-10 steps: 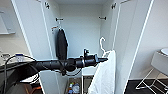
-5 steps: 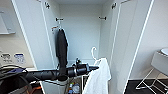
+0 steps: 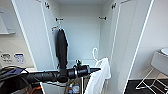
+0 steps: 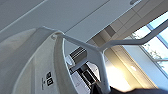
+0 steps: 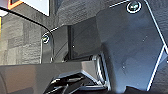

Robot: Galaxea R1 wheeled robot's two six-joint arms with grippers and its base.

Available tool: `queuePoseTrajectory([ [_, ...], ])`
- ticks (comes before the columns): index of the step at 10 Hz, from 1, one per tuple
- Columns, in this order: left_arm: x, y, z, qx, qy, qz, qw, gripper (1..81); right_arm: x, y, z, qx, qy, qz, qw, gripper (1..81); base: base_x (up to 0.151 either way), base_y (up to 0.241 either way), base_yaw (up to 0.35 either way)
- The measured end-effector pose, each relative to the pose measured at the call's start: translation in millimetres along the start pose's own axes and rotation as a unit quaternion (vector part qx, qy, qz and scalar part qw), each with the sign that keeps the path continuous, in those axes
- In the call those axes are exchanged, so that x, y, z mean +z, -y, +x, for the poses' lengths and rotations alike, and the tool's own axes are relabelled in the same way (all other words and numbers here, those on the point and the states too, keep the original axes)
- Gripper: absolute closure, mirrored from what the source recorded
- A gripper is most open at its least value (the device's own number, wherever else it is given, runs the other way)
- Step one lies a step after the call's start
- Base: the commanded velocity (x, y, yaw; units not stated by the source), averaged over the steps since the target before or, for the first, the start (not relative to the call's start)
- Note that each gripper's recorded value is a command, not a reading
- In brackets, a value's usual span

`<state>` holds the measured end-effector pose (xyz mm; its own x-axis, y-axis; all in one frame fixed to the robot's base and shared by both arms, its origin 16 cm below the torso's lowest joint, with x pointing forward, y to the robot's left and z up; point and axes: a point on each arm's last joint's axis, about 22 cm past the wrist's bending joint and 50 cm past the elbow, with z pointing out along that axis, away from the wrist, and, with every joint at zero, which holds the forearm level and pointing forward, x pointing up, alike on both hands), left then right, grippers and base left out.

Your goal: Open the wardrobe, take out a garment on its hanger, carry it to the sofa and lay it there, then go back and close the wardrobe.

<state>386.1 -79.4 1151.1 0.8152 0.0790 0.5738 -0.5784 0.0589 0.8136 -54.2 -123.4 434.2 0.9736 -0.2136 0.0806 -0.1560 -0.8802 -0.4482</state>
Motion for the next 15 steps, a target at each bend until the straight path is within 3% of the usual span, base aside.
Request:
queuePoseTrajectory([
  [6,-5.3,0.2,1.9,-0.011,-0.016,-0.015,0.9997,81.1,-0.1,0.0,-0.5,0.000,0.000,0.000,1.0000,1.0,0.000,0.000,-0.023],
  [15,-23.4,14.0,-6.2,-0.016,-0.021,0.001,0.9997,81.1,-2.8,-4.8,-8.0,0.001,0.003,-0.002,1.0000,1.0,0.000,0.000,-0.164],
])
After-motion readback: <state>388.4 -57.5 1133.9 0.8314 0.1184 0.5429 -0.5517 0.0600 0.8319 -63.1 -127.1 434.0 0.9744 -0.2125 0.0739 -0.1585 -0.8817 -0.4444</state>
